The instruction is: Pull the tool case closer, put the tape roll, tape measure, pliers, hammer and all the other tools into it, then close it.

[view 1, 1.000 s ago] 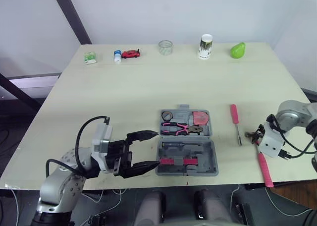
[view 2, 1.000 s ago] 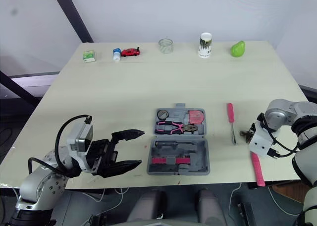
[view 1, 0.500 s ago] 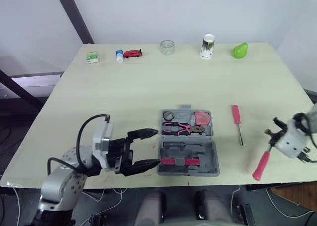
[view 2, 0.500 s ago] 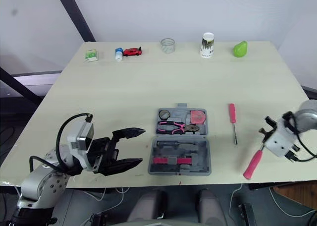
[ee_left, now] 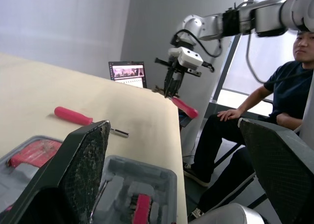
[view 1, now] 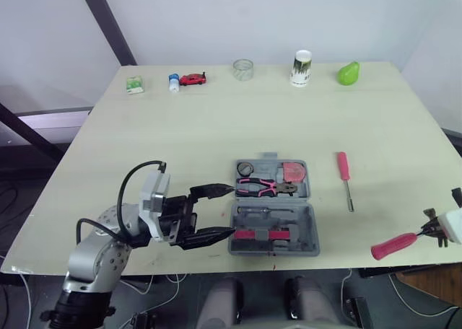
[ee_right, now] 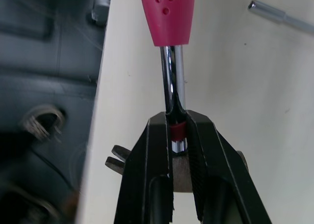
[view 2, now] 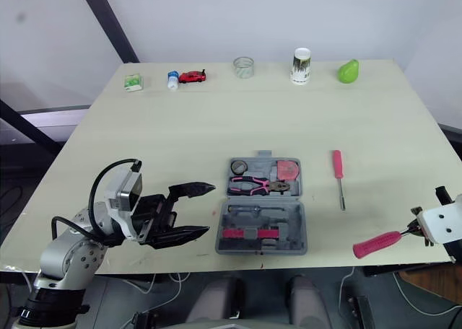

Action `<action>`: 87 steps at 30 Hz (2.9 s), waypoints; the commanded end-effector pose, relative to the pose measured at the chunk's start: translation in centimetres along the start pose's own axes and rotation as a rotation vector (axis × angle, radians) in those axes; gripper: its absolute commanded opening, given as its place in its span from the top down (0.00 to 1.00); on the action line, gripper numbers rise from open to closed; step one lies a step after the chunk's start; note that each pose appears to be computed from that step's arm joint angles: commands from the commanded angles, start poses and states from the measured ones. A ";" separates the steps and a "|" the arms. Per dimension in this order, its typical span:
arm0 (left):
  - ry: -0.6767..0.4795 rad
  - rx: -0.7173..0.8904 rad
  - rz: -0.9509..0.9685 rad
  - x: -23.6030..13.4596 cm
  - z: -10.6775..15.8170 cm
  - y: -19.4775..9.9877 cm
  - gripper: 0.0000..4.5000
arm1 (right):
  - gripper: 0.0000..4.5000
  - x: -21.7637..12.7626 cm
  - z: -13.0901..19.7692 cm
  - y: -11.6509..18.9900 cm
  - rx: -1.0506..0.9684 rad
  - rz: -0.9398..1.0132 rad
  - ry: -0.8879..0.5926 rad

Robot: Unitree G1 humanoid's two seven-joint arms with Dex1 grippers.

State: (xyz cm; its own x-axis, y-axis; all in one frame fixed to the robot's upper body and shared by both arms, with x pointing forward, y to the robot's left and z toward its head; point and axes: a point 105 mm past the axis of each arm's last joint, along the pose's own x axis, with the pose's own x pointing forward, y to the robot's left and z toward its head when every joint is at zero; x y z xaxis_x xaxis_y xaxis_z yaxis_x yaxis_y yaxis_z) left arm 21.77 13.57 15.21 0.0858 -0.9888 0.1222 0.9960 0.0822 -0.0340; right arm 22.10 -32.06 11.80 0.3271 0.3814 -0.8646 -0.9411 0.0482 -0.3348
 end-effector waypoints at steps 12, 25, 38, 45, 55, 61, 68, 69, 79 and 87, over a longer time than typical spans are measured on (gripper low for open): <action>-0.019 0.001 -0.067 -1.2 1.9 -0.9 0.00 | 0.99 2.8 2.1 2.5 1.398 -0.537 -0.130; 0.064 0.029 -0.071 -2.6 1.9 -0.8 0.00 | 0.99 7.8 1.1 2.7 1.583 -0.418 -0.033; 0.066 -0.002 -0.054 -4.0 1.6 -1.1 0.00 | 0.55 9.2 0.8 1.3 1.472 -0.482 -0.110; 0.052 0.006 -0.049 -4.3 1.4 -0.7 0.00 | 0.24 9.0 0.4 3.6 1.364 -0.607 -0.196; 0.041 0.013 -0.055 -4.0 1.2 -0.5 0.00 | 0.24 10.4 -0.6 4.1 1.276 -0.766 -0.247; 0.043 0.015 -0.055 -4.0 1.2 -0.4 0.00 | 0.24 11.8 0.1 3.7 1.263 -0.755 -0.283; 0.040 0.018 -0.052 -4.0 1.3 -0.5 0.00 | 0.72 13.1 0.6 3.8 1.242 -0.721 -0.288; 0.039 0.018 -0.052 -4.0 1.3 -0.5 0.00 | 0.86 13.2 0.6 3.9 1.241 -0.718 -0.289; 0.032 0.021 -0.058 -4.0 1.3 -0.6 0.00 | 1.00 12.6 -0.2 4.0 1.230 -0.733 -0.292; -0.009 0.092 -0.012 -4.7 1.5 -0.2 0.00 | 1.00 5.2 2.6 2.3 0.988 -0.732 -0.484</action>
State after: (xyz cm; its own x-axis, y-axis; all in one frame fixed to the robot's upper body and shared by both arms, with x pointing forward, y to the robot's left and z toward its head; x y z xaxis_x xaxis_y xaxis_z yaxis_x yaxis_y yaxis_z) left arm 21.28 17.99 15.36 0.0769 -0.9933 0.0863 0.9970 0.0761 -0.0120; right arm 20.78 -28.21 3.05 0.8831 0.1792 -0.4336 -0.2072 0.9781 -0.0178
